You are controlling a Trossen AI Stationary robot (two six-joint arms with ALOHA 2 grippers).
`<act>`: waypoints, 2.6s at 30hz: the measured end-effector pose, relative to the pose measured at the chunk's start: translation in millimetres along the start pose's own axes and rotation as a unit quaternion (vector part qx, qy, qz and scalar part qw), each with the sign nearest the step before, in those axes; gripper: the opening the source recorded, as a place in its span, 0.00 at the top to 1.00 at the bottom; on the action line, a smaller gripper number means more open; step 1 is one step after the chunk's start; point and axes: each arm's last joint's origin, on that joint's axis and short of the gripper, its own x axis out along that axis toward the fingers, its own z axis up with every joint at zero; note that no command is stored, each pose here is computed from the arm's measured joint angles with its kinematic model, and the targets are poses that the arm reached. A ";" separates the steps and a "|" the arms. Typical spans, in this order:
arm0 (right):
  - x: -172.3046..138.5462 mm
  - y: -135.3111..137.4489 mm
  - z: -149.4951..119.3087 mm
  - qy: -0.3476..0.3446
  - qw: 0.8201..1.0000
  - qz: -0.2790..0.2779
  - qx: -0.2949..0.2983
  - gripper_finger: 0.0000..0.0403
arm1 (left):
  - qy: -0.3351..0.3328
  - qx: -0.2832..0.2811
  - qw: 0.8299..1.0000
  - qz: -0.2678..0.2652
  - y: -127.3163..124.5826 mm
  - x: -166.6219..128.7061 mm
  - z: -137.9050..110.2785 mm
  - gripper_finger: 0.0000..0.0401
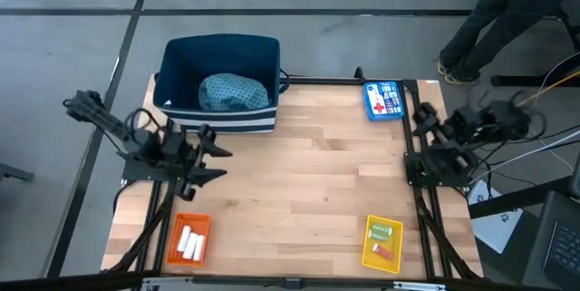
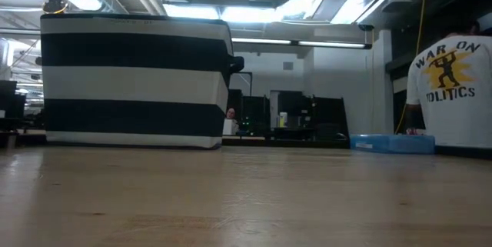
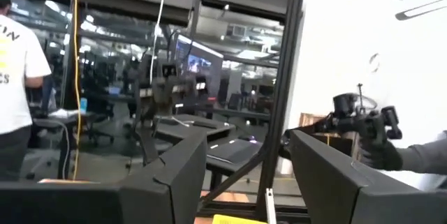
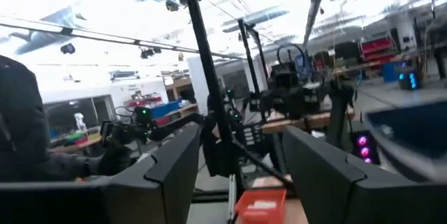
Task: Pick & Place Medicine items
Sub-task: Return to Home Position
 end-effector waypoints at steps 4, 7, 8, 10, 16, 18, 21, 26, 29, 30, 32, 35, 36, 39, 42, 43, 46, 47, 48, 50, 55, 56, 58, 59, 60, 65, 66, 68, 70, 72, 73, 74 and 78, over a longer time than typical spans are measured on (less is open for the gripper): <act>-10.8 -10.7 -41.7 -0.014 0.999 0.001 0.032 0.48 | -0.014 0.003 1.000 0.016 5.7 -9.0 -22.0 0.50; -18.0 -17.5 -64.5 -0.018 0.999 -0.014 0.047 0.48 | -0.004 0.002 1.000 0.026 10.1 -15.7 -41.0 0.49; -19.5 -19.6 -70.9 -0.018 0.998 -0.023 0.051 0.48 | -0.004 -0.005 1.000 0.026 11.2 -18.1 -45.8 0.50; -21.0 -23.0 -82.6 -0.015 0.998 -0.033 0.051 0.48 | -0.006 -0.023 0.999 0.026 13.8 -23.3 -55.3 0.50; -17.5 -32.6 -114.4 0.014 0.992 -0.090 0.086 0.48 | -0.019 -0.068 0.997 0.028 24.5 -44.4 -88.9 0.49; -17.0 -34.5 -122.3 0.025 0.990 -0.097 0.100 0.48 | -0.030 -0.074 0.996 0.027 27.3 -50.3 -94.5 0.50; -16.7 -35.2 -126.6 0.024 0.988 -0.093 0.122 0.48 | -0.020 -0.077 0.996 0.034 31.2 -57.5 -104.5 0.50; -16.6 -38.3 -139.6 0.039 0.983 -0.102 0.147 0.48 | 0.001 -0.131 0.989 0.069 41.1 -74.4 -125.1 0.49; -16.5 -40.6 -149.6 0.042 0.980 -0.105 0.163 0.48 | -0.004 -0.145 0.987 0.071 41.4 -75.0 -123.5 0.50; -16.3 -40.7 -149.8 0.036 0.980 -0.103 0.166 0.48 | -0.004 -0.144 0.987 0.066 41.1 -74.9 -123.1 0.50; -16.2 -40.6 -149.5 0.033 0.982 -0.101 0.158 0.48 | -0.003 -0.132 0.989 0.062 41.0 -75.3 -122.5 0.50; -16.5 -41.1 -151.8 0.049 0.988 -0.103 0.109 0.48 | 0.011 -0.121 0.990 0.065 41.5 -76.1 -125.0 0.49; -17.0 -41.8 -154.5 0.065 0.988 -0.106 0.089 0.48 | 0.022 -0.126 0.989 0.070 41.9 -76.3 -127.3 0.49; -19.1 -43.9 -163.1 0.110 0.984 -0.119 0.068 0.48 | 0.058 -0.149 0.984 0.078 42.6 -77.5 -135.4 0.49; -21.6 -44.9 -170.7 0.151 0.977 -0.120 0.088 0.48 | 0.101 -0.166 0.976 0.094 44.0 -79.6 -145.4 0.50; -22.4 -45.0 -173.0 0.164 0.975 -0.117 0.097 0.48 | 0.113 -0.171 0.973 0.103 44.7 -80.5 -148.4 0.50; -23.2 -44.8 -175.4 0.179 0.972 -0.110 0.106 0.48 | 0.140 -0.187 0.964 0.129 46.8 -83.2 -155.7 0.50; -23.1 -44.6 -175.1 0.179 0.973 -0.107 0.104 0.48 | 0.145 -0.190 0.962 0.134 47.1 -83.8 -157.1 0.49; -23.1 -44.5 -175.3 0.181 0.973 -0.104 0.099 0.48 | 0.148 -0.190 0.961 0.138 47.5 -84.2 -158.1 0.49; -23.2 -44.4 -175.5 0.184 0.974 -0.099 0.088 0.48 | 0.155 -0.188 0.959 0.146 48.2 -85.1 -159.9 0.50; -23.2 -44.3 -175.4 0.185 0.975 -0.097 0.082 0.48 | 0.157 -0.188 0.958 0.147 48.4 -85.4 -160.5 0.50; -23.2 -44.3 -175.4 0.185 0.975 -0.097 0.082 0.48 | 0.168 -0.172 0.960 0.146 48.6 -86.1 -162.1 0.50; -23.2 -44.3 -175.4 0.185 0.975 -0.096 0.082 0.48 | 0.185 -0.141 0.962 0.144 49.1 -87.4 -164.6 0.49; -23.2 -44.3 -175.4 0.185 0.975 -0.097 0.082 0.48 | 0.192 -0.127 0.963 0.143 49.4 -87.9 -165.6 0.49; -23.2 -44.3 -175.4 0.185 0.975 -0.097 0.082 0.48 | 0.196 -0.115 0.963 0.142 49.6 -88.2 -166.3 0.49; -23.2 -44.3 -175.4 0.185 0.975 -0.096 0.082 0.48 | 0.201 -0.082 0.967 0.135 49.6 -88.3 -166.4 0.50; -23.2 -44.3 -175.4 0.185 0.975 -0.096 0.082 0.48 | 0.201 -0.080 0.967 0.134 49.6 -88.4 -166.4 0.50; -23.2 -44.3 -175.4 0.185 0.975 -0.096 0.082 0.48 | 0.202 -0.076 0.967 0.134 49.7 -88.4 -166.4 0.49; -23.2 -44.3 -175.4 0.185 0.975 -0.096 0.081 0.48 | 0.202 -0.076 0.967 0.133 49.7 -88.4 -166.5 0.50; -23.1 -44.3 -175.5 0.185 0.975 -0.096 0.081 0.48 | 0.211 -0.072 0.966 0.131 50.7 -91.6 -165.4 0.50; -23.1 -44.3 -175.5 0.185 0.975 -0.096 0.081 0.48 | 0.203 -0.078 0.968 0.127 51.1 -93.0 -161.5 0.50; -23.1 -44.3 -175.4 0.185 0.975 -0.096 0.081 0.48 | 0.190 -0.088 0.971 0.119 50.9 -93.5 -156.9 0.50; -23.0 -44.0 -175.6 0.187 0.975 -0.091 0.082 0.48 | 0.185 -0.096 0.972 0.107 53.4 -99.5 -150.1 0.49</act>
